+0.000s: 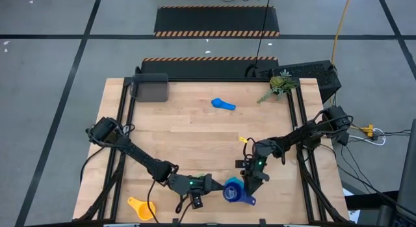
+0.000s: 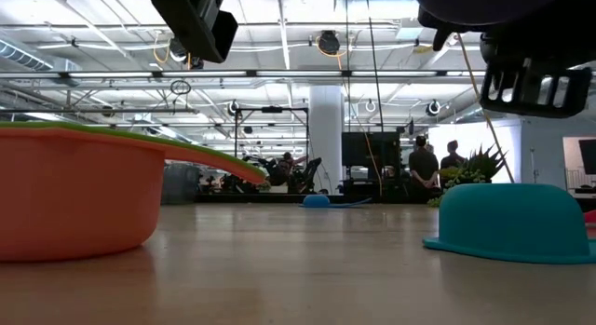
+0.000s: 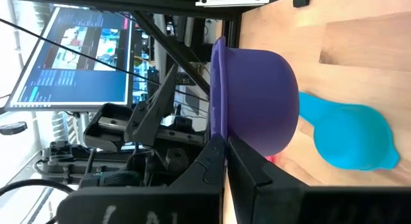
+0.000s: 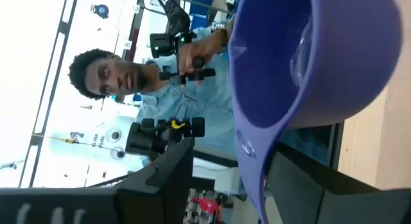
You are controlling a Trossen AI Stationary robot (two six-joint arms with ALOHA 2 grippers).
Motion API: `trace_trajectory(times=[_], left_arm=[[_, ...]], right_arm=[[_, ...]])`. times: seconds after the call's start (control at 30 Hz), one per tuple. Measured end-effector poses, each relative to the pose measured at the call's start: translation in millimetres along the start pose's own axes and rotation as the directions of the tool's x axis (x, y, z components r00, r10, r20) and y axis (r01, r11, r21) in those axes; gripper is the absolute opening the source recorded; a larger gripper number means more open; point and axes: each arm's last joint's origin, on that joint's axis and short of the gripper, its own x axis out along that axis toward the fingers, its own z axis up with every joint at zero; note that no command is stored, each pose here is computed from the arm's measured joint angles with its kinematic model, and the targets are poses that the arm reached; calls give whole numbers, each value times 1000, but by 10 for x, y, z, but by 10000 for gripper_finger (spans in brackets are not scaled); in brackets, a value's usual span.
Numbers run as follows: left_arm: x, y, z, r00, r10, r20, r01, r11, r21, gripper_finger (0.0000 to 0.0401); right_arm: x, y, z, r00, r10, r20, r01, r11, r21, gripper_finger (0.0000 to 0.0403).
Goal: Nest measuring cups in basket
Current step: Stack the purple measuring cup on top of the green measuring cup
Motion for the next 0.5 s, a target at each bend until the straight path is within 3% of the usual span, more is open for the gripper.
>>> trace_trajectory(times=[0.5], left_arm=[[-53, -52, 107, 1000, -23, -5, 23, 1000, -8, 2]], right_arm=[[-87, -22, 81, 999, -11, 44, 11, 1000, -6, 227]])
